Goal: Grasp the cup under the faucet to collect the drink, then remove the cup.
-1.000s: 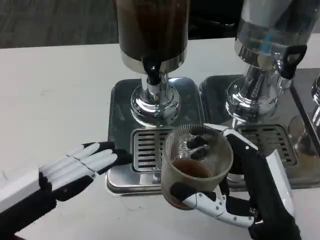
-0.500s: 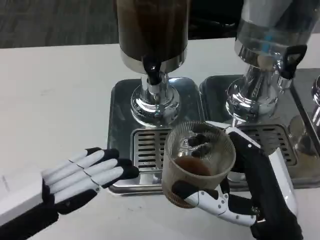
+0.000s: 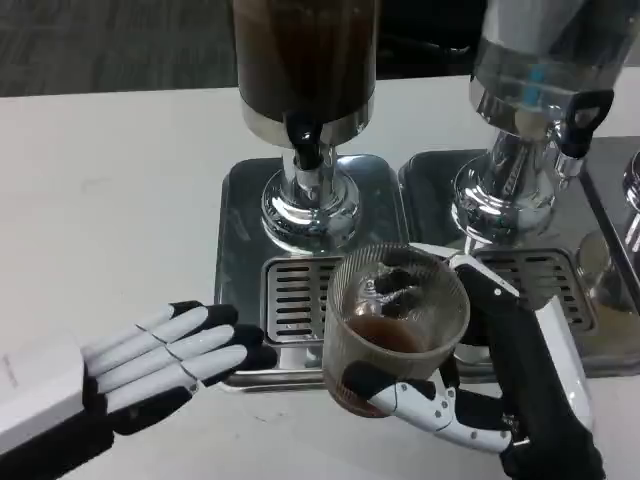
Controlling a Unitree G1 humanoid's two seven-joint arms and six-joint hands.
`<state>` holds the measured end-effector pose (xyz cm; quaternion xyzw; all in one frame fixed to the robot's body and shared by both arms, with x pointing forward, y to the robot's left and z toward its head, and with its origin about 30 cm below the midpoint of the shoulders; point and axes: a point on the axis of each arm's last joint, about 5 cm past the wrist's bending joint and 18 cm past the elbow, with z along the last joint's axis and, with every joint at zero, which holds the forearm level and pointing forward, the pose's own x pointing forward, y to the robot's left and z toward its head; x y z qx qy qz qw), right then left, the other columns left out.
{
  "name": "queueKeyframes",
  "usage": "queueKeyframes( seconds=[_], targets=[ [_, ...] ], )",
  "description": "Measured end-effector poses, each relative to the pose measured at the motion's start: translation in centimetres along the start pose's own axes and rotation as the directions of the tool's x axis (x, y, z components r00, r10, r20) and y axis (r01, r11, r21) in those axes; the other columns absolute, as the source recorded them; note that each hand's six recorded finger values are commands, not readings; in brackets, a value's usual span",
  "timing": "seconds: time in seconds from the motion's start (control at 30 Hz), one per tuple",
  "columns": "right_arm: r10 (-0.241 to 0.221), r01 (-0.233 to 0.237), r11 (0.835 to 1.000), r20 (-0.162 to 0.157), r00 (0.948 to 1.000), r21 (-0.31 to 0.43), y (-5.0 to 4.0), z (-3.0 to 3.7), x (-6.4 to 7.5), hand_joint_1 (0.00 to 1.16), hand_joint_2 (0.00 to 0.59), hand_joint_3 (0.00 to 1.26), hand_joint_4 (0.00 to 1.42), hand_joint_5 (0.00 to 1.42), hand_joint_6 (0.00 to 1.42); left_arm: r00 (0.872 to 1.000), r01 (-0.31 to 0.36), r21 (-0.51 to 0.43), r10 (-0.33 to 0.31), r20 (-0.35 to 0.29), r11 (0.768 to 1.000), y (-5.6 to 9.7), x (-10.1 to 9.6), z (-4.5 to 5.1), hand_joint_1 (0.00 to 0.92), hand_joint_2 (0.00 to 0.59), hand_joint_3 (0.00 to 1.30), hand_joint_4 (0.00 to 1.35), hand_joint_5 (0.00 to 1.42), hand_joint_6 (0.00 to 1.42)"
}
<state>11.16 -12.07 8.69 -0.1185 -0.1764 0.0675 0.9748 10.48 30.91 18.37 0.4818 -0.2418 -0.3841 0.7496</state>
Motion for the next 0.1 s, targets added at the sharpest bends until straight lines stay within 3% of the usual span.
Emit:
queueKeyframes(
  seconds=[0.1],
  targets=[
    [0.0, 0.0, 1.0, 0.0, 1.0, 0.0, 0.0, 0.0, 0.0, 0.98, 0.135, 0.82, 0.92, 1.08, 1.35, 1.0, 0.001, 0.0, -0.001, 0.0, 1.0, 0.02, -0.01, -0.01, 0.0, 0.061, 0.09, 0.0, 0.0, 0.0]
  ],
)
